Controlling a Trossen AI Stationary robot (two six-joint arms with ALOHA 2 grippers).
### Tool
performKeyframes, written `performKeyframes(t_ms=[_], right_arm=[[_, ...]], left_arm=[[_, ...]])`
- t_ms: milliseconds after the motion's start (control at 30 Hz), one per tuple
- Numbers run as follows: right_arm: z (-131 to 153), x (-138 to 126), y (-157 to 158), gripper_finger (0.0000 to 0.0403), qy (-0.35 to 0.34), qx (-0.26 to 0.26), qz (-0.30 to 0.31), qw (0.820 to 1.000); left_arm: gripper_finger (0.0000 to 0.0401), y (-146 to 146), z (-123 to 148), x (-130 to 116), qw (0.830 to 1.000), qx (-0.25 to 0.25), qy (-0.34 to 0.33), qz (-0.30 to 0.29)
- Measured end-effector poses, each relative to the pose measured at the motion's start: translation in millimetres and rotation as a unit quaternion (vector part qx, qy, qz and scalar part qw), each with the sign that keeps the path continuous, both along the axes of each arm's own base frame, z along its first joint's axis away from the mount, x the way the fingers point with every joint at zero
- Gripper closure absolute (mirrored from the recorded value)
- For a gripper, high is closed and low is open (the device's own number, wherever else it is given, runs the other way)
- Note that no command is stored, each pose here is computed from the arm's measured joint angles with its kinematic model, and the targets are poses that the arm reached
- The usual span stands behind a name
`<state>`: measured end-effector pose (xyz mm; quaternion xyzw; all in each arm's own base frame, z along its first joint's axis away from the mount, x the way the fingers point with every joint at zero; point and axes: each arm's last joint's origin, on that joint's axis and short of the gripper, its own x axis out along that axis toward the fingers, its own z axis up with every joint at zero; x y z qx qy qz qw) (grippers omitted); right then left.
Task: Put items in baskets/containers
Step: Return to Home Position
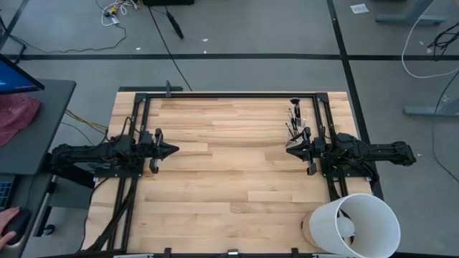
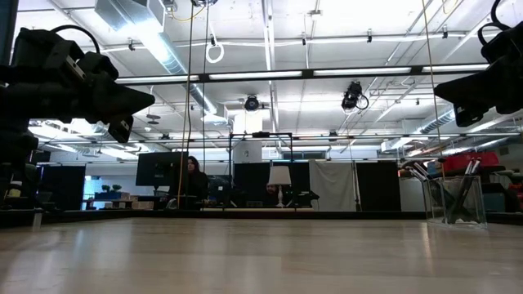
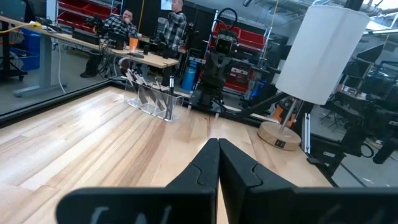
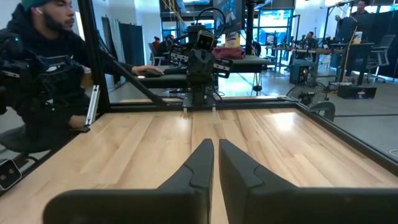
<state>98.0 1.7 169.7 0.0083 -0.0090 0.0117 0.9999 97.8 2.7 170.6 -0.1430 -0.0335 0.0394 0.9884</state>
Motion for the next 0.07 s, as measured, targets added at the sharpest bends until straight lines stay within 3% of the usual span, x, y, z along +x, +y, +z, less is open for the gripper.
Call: performKeyframes(t_ms=[67], right_arm=[[0.1, 0.0, 0.0, 0.0373, 0.000, 0.000, 0.000, 1.000]], left_arm=[[0.0392, 0.0, 0.0, 0.0, 1.000, 0.000, 0.000, 0.000]])
